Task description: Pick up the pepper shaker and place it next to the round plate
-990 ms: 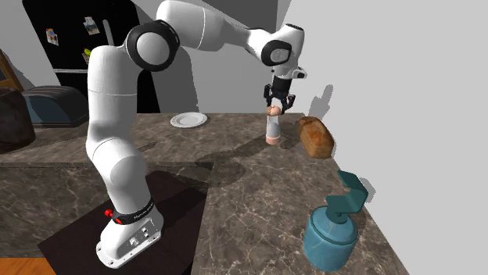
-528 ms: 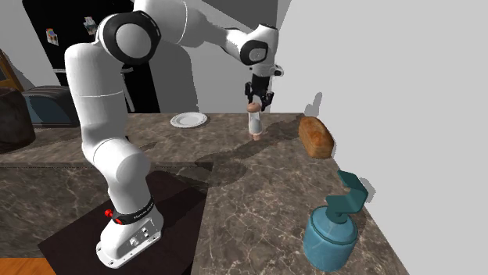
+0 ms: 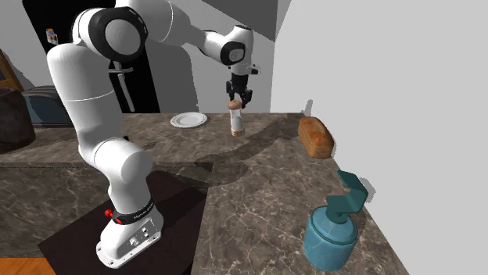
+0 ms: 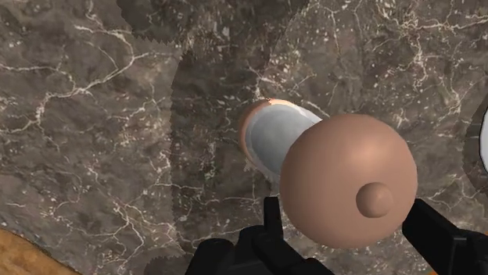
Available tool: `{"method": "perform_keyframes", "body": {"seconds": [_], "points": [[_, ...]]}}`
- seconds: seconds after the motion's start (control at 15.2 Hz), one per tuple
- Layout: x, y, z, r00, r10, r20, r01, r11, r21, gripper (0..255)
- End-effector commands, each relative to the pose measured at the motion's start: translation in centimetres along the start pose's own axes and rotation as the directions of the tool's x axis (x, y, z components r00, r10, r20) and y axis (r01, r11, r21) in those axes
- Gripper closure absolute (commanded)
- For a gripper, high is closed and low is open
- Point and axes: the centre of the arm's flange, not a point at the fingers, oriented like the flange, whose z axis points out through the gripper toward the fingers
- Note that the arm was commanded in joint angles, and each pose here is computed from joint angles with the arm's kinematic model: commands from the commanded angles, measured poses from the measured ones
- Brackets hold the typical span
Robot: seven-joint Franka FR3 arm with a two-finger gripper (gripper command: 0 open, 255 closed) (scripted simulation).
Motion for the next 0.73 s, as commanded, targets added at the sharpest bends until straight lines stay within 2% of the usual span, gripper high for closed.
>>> {"method": "perform_keyframes", "body": {"seconds": [0.0, 0.66], "points": [[-0.9, -2.8, 0.1, 1.000, 0.001, 0.000, -0.001, 1.000, 0.000, 255], [-4.2, -15.4, 2.2, 1.000, 0.001, 0.000, -0.001, 1.000, 0.000, 255]]}}
